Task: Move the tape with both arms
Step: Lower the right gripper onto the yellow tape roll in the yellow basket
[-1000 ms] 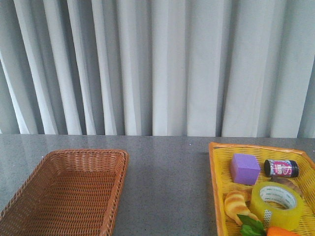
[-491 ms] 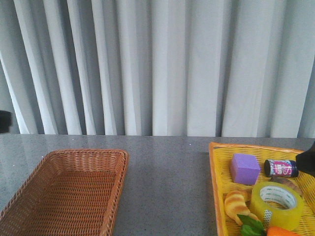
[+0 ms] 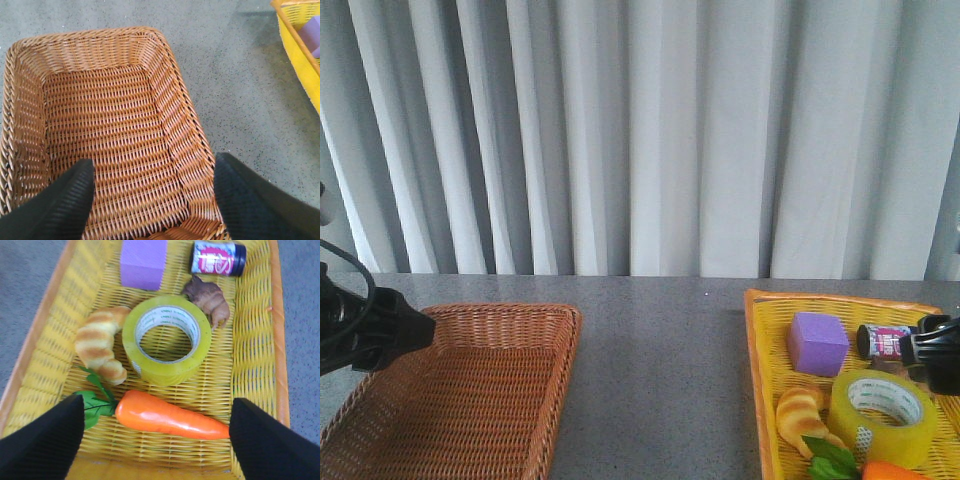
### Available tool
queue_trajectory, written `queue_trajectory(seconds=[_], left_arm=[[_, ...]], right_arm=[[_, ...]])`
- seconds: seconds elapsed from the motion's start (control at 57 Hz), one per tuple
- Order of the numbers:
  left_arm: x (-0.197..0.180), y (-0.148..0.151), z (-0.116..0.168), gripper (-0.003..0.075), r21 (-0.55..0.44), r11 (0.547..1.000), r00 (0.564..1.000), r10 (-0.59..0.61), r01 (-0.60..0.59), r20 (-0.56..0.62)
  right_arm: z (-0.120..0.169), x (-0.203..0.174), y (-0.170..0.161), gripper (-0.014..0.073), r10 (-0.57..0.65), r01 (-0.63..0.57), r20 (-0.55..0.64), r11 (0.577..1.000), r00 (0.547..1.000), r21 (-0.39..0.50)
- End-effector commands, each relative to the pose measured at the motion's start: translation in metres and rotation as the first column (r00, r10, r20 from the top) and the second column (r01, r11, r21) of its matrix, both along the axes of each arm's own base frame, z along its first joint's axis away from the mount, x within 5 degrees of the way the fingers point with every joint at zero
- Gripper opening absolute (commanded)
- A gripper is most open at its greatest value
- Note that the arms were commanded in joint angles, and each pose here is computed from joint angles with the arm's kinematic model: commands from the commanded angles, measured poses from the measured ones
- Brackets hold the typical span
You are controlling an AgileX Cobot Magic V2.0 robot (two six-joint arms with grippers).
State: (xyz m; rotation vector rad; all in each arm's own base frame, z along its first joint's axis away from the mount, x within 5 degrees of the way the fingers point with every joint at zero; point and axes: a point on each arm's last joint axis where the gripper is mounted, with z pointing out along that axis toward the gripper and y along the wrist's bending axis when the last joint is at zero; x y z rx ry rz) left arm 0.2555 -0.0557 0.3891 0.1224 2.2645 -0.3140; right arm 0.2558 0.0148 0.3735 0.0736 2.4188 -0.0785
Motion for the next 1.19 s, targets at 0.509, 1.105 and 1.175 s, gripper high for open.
queue_trajectory(seconds=[0.509, 1.105, 1.175], left_arm=[[-0.002, -0.001, 0.018, 0.0504, -0.019, 1.0, 0.996, 0.003, -0.001, 0.091], [-0.002, 0.0, 0.017, 0.0504, 0.004, 1.0, 0.996, 0.003, -0.003, 0.095], [-0.002, 0.0, 0.018, 0.0504, 0.004, 1.0, 0.995, 0.004, -0.004, 0.098]], right_arm=[[-0.029, 0.106, -0.028, 0.0572, -0.134, 0.131, -0.056, 0.99, 0.989, -0.047], [-0.086, 0.139, -0.054, 0.0515, -0.168, 0.167, -0.19, 0.986, 0.967, -0.022], [-0.091, 0.141, -0.054, 0.0515, -0.151, 0.147, -0.206, 0.989, 0.967, -0.034]])
